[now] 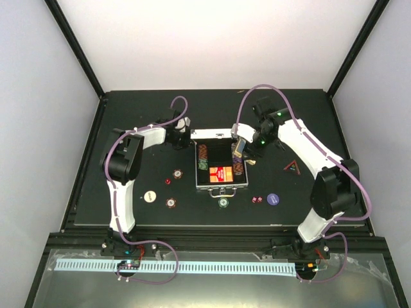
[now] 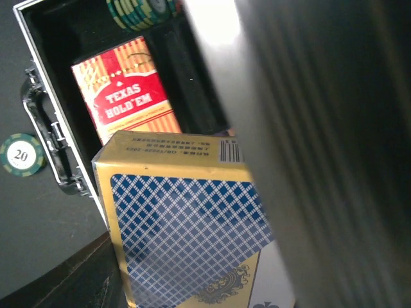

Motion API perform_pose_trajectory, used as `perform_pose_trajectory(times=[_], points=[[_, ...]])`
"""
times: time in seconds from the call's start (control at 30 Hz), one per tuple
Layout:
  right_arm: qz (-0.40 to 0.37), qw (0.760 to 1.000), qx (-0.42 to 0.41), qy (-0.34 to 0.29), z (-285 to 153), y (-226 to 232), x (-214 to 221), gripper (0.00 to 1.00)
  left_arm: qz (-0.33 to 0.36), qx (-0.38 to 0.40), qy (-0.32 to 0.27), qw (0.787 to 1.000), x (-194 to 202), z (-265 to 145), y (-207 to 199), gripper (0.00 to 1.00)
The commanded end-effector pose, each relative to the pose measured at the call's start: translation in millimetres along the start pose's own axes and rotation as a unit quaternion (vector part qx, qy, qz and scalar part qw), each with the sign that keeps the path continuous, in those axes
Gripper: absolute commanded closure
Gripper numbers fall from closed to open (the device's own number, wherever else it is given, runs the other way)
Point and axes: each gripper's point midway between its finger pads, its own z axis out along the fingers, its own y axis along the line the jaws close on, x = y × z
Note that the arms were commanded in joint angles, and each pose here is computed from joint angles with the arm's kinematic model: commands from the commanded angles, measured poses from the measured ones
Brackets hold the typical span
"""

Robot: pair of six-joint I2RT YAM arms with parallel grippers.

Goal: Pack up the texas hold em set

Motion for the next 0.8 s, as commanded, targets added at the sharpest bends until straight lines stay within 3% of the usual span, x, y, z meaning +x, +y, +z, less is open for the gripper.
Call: perform_pose_trajectory(times=[0.0, 0.1, 0.17, 0.33, 0.4, 0.5, 0.77], points=[[-0.061, 0.994, 0.042, -0.075, -24, -7, -43, 0.35, 0.044, 0.115, 0.083, 0.989, 42, 17, -72, 0.98], [-0.061, 0.993, 0.076, -0.072, -34, -16, -44, 0.35, 0.057, 0.128, 0.087, 0.986, 45, 13, -86, 0.97], [-0.046, 0.991, 0.100, -0.071, -37, -27, -46, 0.35, 0.047, 0.110, 0.078, 0.990, 43, 5, -80, 0.91], [0.001, 0.989, 0.134, -0.060, -29, -56, -51, 0.35, -0.006, 0.059, 0.026, 0.998, 31, -37, -46, 0.58], [0.023, 0.988, 0.142, -0.060, -28, -65, -53, 0.36, -0.017, 0.044, 0.004, 0.999, 28, -57, -37, 0.51], [0.039, 0.988, 0.140, -0.060, -28, -69, -51, 0.36, -0.009, 0.034, -0.010, 0.999, 29, -81, -36, 0.49], [-0.004, 0.995, 0.081, -0.060, -34, -26, -38, 0.35, 0.008, 0.048, -0.032, 0.998, 33, -110, -52, 0.49]])
